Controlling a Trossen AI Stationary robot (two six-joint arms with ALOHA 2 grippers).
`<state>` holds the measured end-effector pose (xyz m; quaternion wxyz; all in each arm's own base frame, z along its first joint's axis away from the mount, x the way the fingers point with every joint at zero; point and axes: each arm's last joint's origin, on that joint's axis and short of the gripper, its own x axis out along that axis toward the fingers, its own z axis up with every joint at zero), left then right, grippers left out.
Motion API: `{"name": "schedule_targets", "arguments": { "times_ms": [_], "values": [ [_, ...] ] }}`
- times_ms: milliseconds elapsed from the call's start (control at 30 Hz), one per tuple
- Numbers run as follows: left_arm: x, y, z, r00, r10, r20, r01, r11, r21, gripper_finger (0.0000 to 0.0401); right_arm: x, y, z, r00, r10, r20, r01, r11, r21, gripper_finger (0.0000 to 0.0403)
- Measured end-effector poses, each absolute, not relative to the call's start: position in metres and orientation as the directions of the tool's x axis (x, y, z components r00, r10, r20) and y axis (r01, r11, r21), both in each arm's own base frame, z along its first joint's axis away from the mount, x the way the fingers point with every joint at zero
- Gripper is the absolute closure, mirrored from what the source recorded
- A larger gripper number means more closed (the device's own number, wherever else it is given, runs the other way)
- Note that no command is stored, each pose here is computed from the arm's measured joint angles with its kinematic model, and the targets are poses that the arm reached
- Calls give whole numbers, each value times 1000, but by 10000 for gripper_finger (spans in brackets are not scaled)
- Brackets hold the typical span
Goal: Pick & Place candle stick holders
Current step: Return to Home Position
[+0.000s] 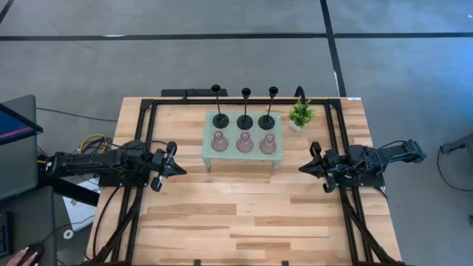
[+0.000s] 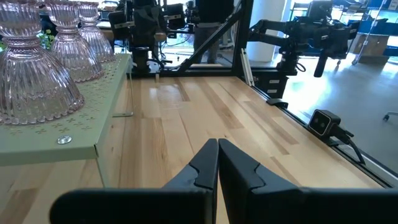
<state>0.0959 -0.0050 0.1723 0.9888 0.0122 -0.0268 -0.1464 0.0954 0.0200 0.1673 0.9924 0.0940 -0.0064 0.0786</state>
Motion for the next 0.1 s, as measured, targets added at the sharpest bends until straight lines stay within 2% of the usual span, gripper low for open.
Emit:
{"name": "schedule_targets", "arguments": {
  "times_ms": [100],
  "values": [
    [96,-5,172,956,-290,49,289,957,32,390,95,20,167,988,154,28,-157,970,185,403]
  ]
}}
